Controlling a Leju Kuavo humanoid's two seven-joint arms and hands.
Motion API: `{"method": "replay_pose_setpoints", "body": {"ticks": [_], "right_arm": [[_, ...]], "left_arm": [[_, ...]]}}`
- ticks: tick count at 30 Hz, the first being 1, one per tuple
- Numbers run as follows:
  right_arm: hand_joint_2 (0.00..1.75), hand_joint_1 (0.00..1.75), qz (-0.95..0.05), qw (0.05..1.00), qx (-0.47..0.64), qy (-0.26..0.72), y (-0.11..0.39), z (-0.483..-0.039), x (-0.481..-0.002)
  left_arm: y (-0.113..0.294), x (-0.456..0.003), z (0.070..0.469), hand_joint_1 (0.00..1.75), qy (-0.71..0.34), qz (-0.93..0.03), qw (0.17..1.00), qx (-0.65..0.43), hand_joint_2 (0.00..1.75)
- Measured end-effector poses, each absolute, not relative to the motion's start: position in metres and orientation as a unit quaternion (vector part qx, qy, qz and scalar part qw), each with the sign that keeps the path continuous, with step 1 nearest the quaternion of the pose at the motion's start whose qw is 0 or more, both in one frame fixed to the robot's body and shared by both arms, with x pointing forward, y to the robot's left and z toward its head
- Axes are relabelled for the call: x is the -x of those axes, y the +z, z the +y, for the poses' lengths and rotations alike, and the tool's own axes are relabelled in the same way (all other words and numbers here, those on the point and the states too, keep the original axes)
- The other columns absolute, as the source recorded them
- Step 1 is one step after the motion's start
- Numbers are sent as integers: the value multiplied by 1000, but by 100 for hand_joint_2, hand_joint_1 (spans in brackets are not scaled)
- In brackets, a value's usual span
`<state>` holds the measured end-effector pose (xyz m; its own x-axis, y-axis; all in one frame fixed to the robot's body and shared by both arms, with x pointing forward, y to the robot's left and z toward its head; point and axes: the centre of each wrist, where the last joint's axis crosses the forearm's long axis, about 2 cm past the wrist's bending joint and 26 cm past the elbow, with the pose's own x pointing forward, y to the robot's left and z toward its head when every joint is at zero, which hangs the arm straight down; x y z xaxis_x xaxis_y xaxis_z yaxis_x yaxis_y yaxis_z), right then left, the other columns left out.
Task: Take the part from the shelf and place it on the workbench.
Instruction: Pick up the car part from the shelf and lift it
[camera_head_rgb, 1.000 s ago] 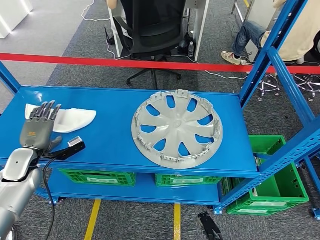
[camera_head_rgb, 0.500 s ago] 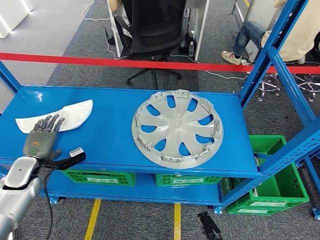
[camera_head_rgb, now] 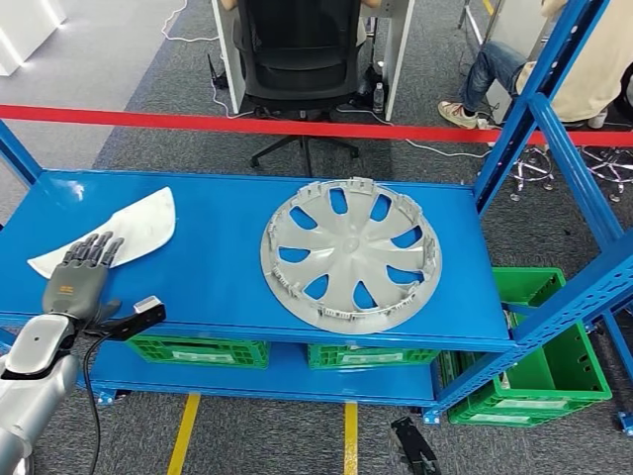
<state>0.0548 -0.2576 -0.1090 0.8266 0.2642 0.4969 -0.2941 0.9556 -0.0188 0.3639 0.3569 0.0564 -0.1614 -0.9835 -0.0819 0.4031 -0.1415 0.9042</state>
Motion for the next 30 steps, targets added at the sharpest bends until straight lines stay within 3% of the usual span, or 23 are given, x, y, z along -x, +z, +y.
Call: {"method": "replay_pose_setpoints", "body": {"ticks": [30], "right_arm": [[175,0,-253,958,-27,135,-110,-258,-50]], "left_arm": [[64,-364,384,0,-611,-349,513,-492,175]]}}
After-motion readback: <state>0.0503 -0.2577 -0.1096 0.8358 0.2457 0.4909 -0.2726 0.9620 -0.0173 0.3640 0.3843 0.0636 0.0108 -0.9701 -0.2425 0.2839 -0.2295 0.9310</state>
